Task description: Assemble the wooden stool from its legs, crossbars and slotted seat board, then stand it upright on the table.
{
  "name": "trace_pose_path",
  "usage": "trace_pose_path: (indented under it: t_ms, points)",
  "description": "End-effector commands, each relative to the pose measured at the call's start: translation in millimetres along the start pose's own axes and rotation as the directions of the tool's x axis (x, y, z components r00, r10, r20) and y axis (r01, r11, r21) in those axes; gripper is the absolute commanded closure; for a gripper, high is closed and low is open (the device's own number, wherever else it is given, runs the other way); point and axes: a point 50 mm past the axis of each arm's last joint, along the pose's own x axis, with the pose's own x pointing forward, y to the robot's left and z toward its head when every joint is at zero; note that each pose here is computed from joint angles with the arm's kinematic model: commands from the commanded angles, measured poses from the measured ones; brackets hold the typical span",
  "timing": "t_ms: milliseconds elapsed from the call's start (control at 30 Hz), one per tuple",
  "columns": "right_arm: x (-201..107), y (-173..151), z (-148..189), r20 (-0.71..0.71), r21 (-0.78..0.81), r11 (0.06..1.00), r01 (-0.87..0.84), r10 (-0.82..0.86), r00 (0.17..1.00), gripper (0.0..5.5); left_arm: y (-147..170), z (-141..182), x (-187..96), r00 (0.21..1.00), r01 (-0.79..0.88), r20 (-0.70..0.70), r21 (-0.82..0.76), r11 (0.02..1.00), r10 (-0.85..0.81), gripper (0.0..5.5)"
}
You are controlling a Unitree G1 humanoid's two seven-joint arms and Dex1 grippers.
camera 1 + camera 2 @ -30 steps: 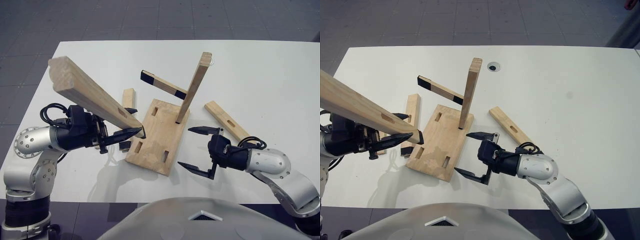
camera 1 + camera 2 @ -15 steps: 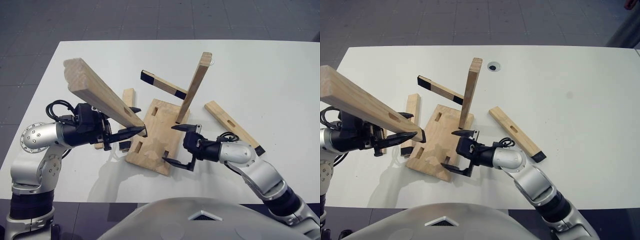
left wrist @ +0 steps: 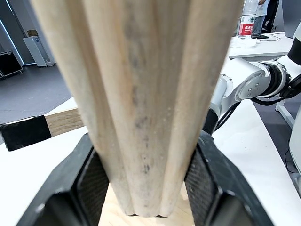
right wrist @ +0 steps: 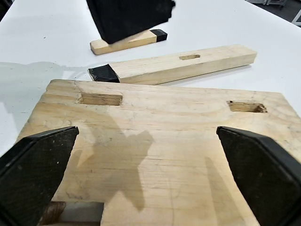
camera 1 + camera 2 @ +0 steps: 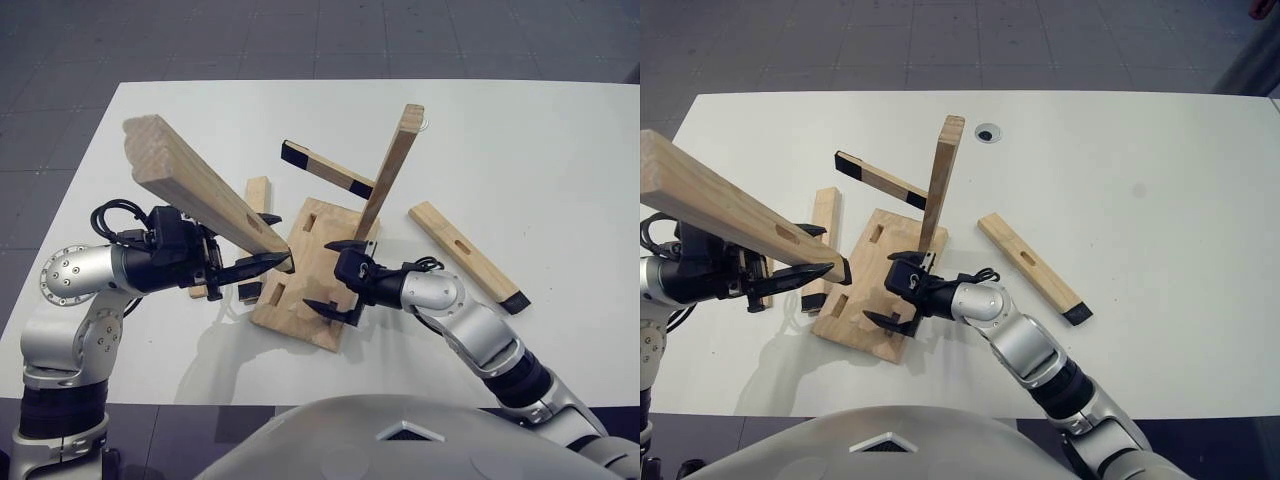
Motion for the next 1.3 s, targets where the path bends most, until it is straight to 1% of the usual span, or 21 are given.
trace_pose_path:
  t_ms: [33,133,233,333,433,533,600,733,1000,1167,1300]
  points:
    - [3,9,-15,-0.078,0.040,0.999,-0.019,0.022,0.997,0.00,2,7,1,1.000,-0.006,0.011,0.034,0.999,0.005,3.44]
    - [1,10,-30,-0.153,0.065,0.998,-0.021,0.031,0.988,0.00,1,7,1,1.000,-0.006,0.013,0.034,0.999,0.005,3.44]
    - [-6,9,-37,-0.191,0.068,0.997,-0.022,0.034,0.981,0.00,0,9,1,1.000,-0.006,0.015,0.036,0.999,0.006,3.44]
    - [-28,-1,-47,-0.240,0.074,0.997,0.019,-0.001,0.971,0.00,-1,9,0,1.000,-0.016,0.013,0.035,0.999,0.015,3.44]
    - [-58,-8,-61,-0.322,0.091,0.995,0.046,-0.014,0.947,0.00,-4,9,-2,1.000,-0.028,0.013,0.032,0.999,0.028,3.44]
    - [-83,-10,-70,-0.377,0.131,0.990,0.053,0.001,0.926,0.00,-4,9,-3,0.999,-0.044,0.013,0.029,0.999,0.044,3.44]
    - [-93,-10,-72,-0.396,0.143,0.988,0.057,0.004,0.918,0.00,-4,9,-4,0.999,-0.050,0.012,0.028,0.998,0.049,3.44]
    - [-100,-8,-71,-0.398,0.149,0.987,0.055,0.009,0.917,0.00,-4,9,-4,0.999,-0.052,0.012,0.028,0.998,0.052,3.44]
    - [-100,-7,-67,-0.383,0.139,0.988,0.061,-0.003,0.924,0.00,-1,5,-4,0.998,-0.054,-0.011,0.026,0.998,0.054,3.44]
    - [-105,-13,-62,-0.380,0.122,0.989,0.086,-0.033,0.924,0.00,3,-10,-11,0.997,-0.056,-0.049,-0.022,0.998,0.055,3.44]
    - [-110,-24,-47,-0.337,0.079,0.989,0.126,-0.093,0.937,0.00,9,-23,-17,0.996,-0.074,-0.065,-0.070,0.995,0.069,3.44]
